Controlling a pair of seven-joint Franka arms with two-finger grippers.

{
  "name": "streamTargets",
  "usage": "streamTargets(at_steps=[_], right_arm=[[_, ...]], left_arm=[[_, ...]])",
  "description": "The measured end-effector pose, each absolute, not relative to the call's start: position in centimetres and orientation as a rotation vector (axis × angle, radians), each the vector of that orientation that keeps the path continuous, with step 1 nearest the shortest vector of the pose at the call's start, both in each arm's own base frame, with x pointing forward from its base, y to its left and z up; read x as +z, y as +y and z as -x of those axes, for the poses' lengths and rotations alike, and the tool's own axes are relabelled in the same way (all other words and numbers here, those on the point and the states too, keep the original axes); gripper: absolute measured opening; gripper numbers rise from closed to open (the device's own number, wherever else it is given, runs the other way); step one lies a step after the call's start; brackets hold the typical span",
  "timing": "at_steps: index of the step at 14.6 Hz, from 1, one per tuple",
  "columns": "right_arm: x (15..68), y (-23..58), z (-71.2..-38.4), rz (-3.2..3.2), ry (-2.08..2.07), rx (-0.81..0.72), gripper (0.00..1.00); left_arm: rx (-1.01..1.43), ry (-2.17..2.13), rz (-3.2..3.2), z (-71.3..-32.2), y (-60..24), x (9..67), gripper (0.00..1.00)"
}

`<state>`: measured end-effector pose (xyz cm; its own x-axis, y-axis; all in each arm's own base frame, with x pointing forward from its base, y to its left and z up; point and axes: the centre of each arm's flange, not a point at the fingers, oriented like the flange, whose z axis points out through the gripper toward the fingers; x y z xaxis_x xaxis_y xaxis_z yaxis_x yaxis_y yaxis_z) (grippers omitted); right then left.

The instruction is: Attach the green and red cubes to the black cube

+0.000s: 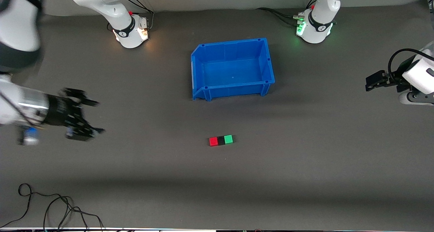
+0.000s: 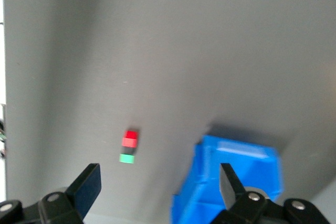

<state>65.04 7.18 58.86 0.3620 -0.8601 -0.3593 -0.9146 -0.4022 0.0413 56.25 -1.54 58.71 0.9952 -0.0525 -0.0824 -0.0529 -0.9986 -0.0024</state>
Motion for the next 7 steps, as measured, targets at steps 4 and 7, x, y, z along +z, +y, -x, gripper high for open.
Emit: streamTargets(at_steps=[4,7], right_arm=[[61.9,1.1,-62.1,2.702,1.187,0.463,1.00],[63.4,-1.4,-60.3,2.964,0.761,0.401,1.00]], left_arm=[[0.124,0.072,3.134,-56.2,-1.2,59.0,1.00],[0.116,0.073,3.135,-56.2,-1.2,59.2,1.00]])
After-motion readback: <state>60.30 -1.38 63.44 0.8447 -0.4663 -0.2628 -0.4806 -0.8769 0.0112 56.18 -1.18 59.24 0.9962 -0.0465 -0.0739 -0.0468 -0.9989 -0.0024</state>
